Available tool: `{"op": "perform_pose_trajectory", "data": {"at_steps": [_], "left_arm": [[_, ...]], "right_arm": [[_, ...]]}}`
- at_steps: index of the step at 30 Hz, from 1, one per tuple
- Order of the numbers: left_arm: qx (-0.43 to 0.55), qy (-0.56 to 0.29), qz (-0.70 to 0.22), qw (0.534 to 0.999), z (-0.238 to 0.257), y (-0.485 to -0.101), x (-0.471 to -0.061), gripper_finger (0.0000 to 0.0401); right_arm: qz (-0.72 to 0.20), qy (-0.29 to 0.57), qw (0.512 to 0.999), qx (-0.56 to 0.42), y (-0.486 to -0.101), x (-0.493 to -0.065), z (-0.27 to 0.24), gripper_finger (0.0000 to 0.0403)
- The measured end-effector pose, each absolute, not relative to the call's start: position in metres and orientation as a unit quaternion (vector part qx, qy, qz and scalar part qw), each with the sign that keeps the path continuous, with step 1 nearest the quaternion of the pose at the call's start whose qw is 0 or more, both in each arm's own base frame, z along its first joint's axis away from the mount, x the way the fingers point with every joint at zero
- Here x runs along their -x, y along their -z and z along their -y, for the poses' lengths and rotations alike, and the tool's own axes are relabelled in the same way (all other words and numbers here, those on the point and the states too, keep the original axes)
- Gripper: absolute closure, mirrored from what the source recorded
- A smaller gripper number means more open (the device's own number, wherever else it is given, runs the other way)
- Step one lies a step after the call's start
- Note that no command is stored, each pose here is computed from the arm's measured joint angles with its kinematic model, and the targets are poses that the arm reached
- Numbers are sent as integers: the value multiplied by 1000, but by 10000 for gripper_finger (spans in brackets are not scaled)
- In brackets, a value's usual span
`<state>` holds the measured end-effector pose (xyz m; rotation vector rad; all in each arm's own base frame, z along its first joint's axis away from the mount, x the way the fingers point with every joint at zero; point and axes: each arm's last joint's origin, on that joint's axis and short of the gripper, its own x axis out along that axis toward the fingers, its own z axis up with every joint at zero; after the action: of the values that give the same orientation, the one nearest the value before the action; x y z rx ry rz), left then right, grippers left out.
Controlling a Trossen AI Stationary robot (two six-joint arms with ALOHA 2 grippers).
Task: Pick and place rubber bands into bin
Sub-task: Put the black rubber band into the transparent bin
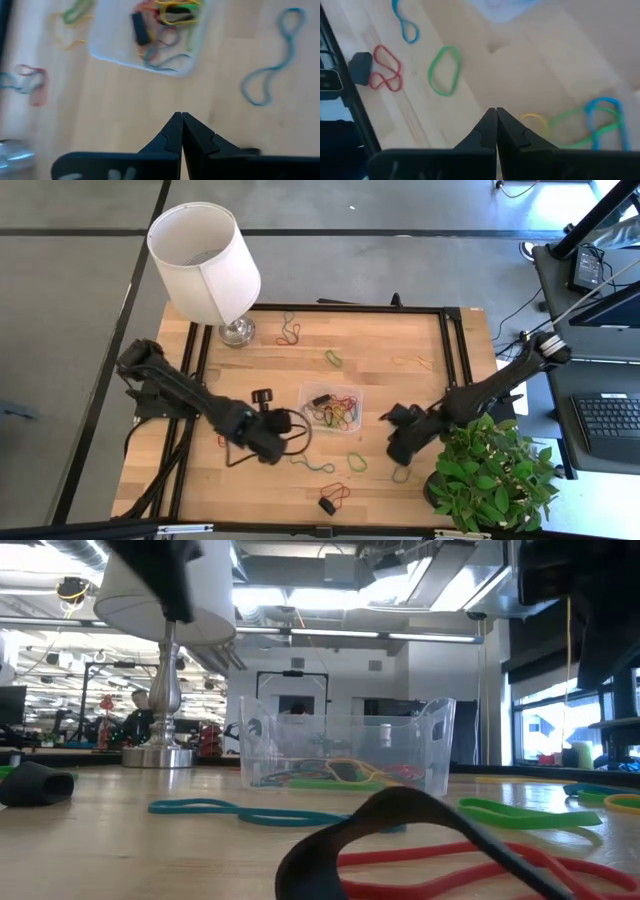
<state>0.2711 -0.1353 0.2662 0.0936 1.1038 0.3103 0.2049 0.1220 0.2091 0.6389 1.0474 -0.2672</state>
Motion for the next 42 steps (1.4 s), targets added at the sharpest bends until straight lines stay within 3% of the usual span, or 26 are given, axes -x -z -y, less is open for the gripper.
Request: {"op": "perform_pose_trajectory", "data": {"at_steps": [6, 14, 25, 29, 37, 42], "left_arm": [[-20, -113, -503, 857, 134, -248, -233, 400], [-98, -64, -532, 839, 126, -228, -216, 399], [-39, -111, -530, 840, 122, -221, -215, 397], [-2, -143, -549, 823, 119, -219, -210, 367], [12, -192, -549, 813, 117, -218, -204, 259], [35, -171, -570, 803, 120, -218, -202, 231]], "right_arm": [[-526, 140, 793, -272, -212, -229, -155, 403], [-558, 104, 799, -198, -196, -235, -183, 391], [-542, 96, 804, -226, -191, -242, -190, 384], [-537, 93, 806, -229, -192, -243, -191, 390], [-536, 92, 807, -230, -192, -243, -191, 393], [-533, 90, 808, -235, -193, -243, -192, 390]]}}
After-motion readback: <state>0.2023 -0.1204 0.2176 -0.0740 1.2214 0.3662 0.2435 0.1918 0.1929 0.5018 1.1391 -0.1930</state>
